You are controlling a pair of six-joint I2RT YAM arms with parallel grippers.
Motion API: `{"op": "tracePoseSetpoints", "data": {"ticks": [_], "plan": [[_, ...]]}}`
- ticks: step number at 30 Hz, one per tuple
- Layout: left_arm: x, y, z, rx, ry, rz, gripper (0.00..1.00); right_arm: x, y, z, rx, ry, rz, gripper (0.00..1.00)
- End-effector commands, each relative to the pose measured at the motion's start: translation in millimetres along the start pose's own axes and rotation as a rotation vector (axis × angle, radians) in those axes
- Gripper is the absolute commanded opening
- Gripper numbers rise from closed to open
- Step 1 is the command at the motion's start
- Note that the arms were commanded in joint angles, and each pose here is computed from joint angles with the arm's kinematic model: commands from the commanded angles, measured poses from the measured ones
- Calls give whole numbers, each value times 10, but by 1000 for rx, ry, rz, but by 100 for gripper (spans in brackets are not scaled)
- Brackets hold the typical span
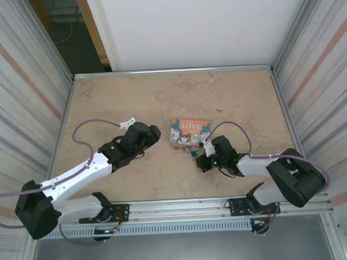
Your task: Unlock a padlock with a key
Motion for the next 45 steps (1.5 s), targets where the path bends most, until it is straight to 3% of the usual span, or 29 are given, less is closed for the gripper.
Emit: {"op": "tracePoseSetpoints", "data": {"ticks": [1,10,17,23,28,33,45], "plan": [[-19,-71,64,88,-17,-20,65,-8,-31,-62,38,52,-6,4],[16,-153,120,156,5,3,67,-76,-44,-68,42,79,-15,18],[53,-209,112,207,98,48,70,-222,-82,-52,48,100,-52,29],[187,-221,71,230,176,116,73,-381,-203,-1,72,78,-121,52],[387,-222,-19,246,235,203,73,-482,-275,41,110,30,-178,78],[613,-208,-89,248,279,260,74,-513,-314,68,152,-22,-206,98],[1205,-105,-117,252,301,441,68,-451,-427,92,164,-82,-207,100]]}}
Point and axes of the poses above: each hand's point on the last joint's axis, 136 mm out from that joint toward the fingers, its own x axis out along the fingers, its own z axis along the line the jaws close on, y = z × x, the point moved 10 cm from there along -x, back along the fingers, and after that the axes turned 2 degrees about x, right-handed, at the moved point
